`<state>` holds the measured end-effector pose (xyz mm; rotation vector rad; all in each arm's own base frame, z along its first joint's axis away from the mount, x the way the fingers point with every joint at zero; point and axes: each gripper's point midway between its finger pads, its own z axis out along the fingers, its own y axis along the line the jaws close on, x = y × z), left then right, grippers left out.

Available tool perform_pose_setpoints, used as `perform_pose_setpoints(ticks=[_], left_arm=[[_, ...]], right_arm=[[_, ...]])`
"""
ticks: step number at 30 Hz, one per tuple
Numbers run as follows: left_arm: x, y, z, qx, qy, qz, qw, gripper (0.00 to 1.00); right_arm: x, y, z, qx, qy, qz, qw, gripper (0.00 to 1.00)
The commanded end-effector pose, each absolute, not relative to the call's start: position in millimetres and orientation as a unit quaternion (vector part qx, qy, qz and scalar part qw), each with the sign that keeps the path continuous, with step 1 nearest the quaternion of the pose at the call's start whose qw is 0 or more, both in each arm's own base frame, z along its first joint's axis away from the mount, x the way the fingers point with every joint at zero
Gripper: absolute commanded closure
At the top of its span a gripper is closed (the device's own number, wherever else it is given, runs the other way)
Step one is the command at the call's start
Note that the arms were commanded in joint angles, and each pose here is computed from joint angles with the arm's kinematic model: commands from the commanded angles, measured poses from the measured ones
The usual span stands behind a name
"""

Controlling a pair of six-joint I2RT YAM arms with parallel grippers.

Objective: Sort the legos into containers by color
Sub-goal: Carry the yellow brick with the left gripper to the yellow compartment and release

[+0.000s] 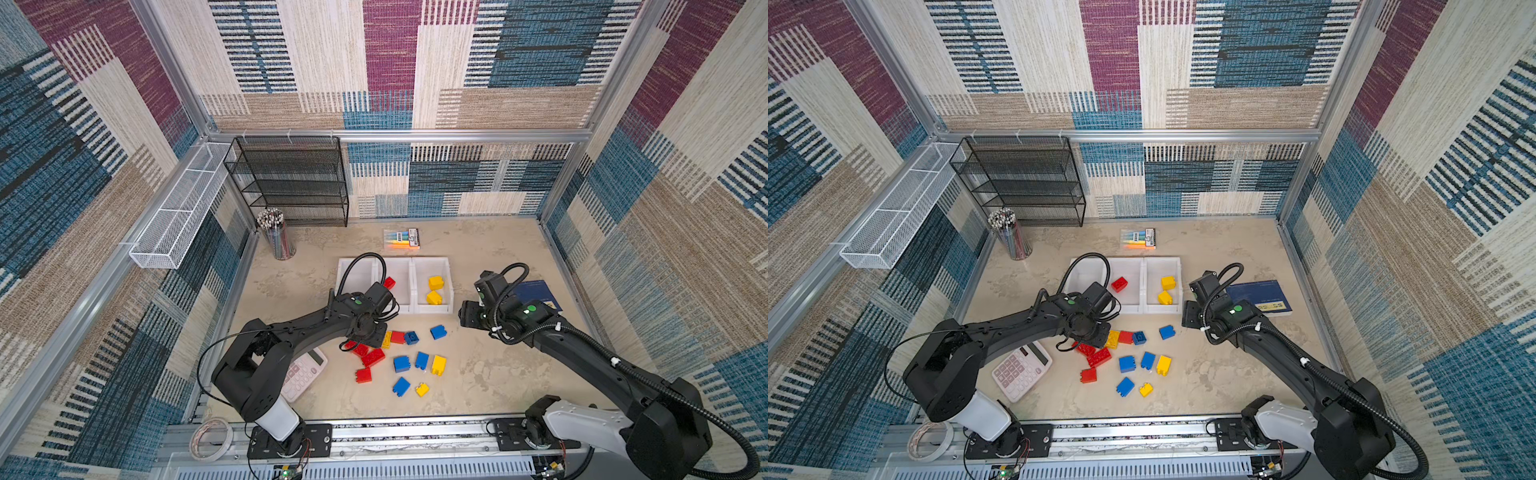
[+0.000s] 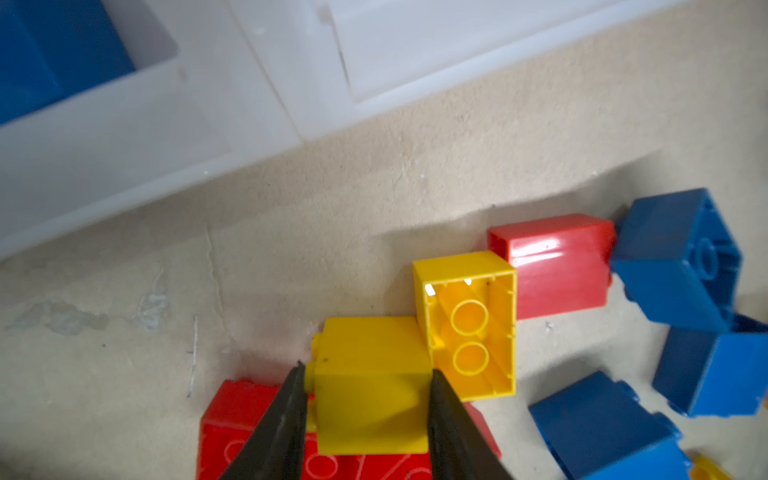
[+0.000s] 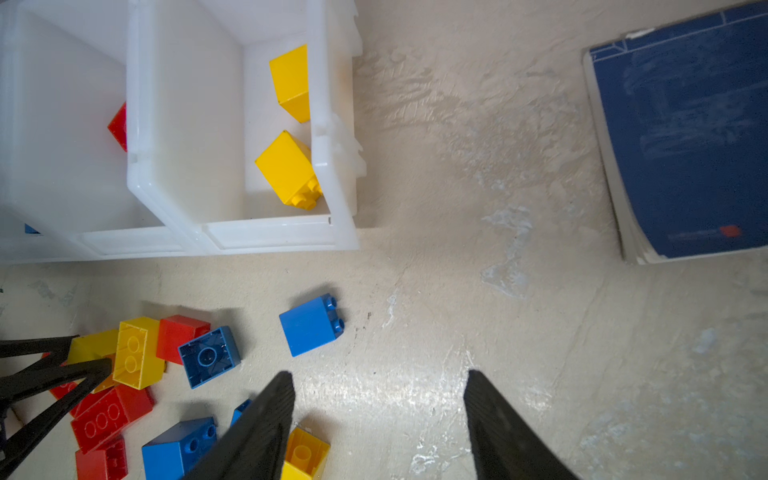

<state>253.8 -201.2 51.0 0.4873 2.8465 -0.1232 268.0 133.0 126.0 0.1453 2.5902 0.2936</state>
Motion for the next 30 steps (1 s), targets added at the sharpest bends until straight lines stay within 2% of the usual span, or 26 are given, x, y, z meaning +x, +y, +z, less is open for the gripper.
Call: perform_pose_setpoints(ticks=[1, 10, 16, 24, 30], left_arm=[[256.2, -201.4, 69.6, 0.174, 0.973, -0.047, 0.142, 0.61], [292.7, -249.0, 146.5, 0.208, 0.946, -0.122, 0.219, 0.62], [333.0, -304.3, 166.2, 0.256, 0.925, -0.156, 0.235, 0.62], [382.8, -363.5, 156.1, 0.308, 0.903, -0.172, 0.243, 0.62], [404.1, -379.2, 134.3, 0.322, 0.904, -0.155, 0.234, 0.62]], right_arm=[[270.3, 130.5, 132.6, 0.061, 0.955, 0.104, 0.271, 0.32], [280.6, 120.5, 160.0, 0.067, 0.944, 0.095, 0.307, 0.32], [277.0, 110.9, 165.3, 0.084, 0.939, 0.101, 0.319, 0.32], [266.2, 99.4, 169.2, 0.101, 0.938, 0.096, 0.318, 0.33], [256.9, 97.6, 172.2, 0.112, 0.936, 0.108, 0.315, 0.34]])
